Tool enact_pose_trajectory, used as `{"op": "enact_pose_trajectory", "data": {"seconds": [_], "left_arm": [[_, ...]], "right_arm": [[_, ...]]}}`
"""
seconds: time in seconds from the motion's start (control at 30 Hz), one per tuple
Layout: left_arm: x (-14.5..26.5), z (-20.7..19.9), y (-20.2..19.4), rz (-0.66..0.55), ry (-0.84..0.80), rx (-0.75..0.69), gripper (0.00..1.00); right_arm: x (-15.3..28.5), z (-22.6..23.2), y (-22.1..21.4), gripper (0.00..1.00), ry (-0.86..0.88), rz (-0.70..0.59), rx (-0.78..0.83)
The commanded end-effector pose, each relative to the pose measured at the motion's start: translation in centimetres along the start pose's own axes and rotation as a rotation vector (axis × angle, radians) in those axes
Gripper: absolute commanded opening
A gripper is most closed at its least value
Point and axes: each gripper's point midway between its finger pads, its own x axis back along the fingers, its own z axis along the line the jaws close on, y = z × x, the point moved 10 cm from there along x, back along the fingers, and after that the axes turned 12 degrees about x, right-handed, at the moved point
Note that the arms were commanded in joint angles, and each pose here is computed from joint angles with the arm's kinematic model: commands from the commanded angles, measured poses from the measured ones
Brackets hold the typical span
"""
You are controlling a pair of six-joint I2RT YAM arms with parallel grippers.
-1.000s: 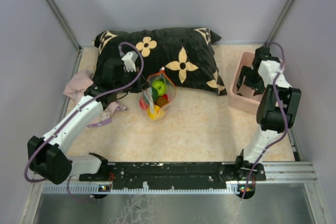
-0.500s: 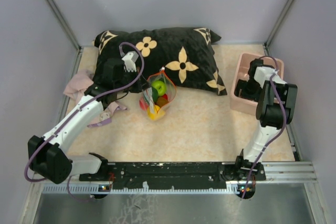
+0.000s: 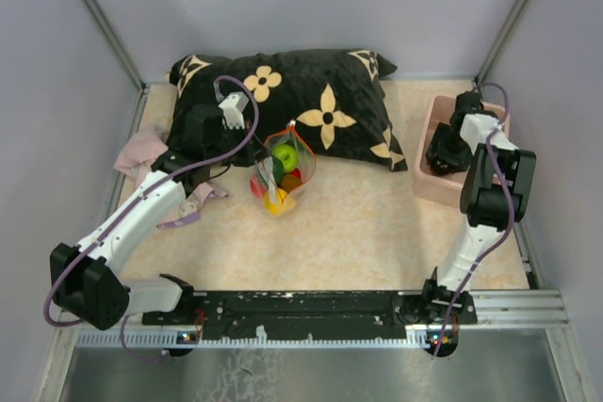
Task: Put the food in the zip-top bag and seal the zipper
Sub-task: Pick up the fake fruit from the bin.
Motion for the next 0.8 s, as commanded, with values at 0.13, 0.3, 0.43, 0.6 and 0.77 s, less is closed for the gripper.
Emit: {"op": "enact_pose_trajectory", "data": {"seconds": [0.13,0.3,0.43,0.6,0.77], "left_arm": [[0.5,-0.3,0.5,-0.045,-0.018,-0.019,0.00],[0.5,-0.3,0.5,-0.045,-0.011,-0.018,0.00],[0.4,-0.4,0.7,-0.046,-0.009,-0.018,0.00],[0.2,-0.4,0.8,-0.044,-0.008,-0.020,0.00],[0.1,-0.6,1.0,-0.041,-0.023,-0.022,0.00]], "right_arm": [[1.5,-1.5,7.8,0.51,-0.004,-0.283,-0.085],[1.1,-1.6,8.9,0.51,0.010,-0.302,-0.078],[2.0,-1.5,9.2,0.51,0.024,-0.313,-0.070],[5.4,-1.6,9.1,0.51,0.035,-0.380,-0.068],[9.8,-1.6,8.6,0.51,0.053,-0.467,-0.060]]}}
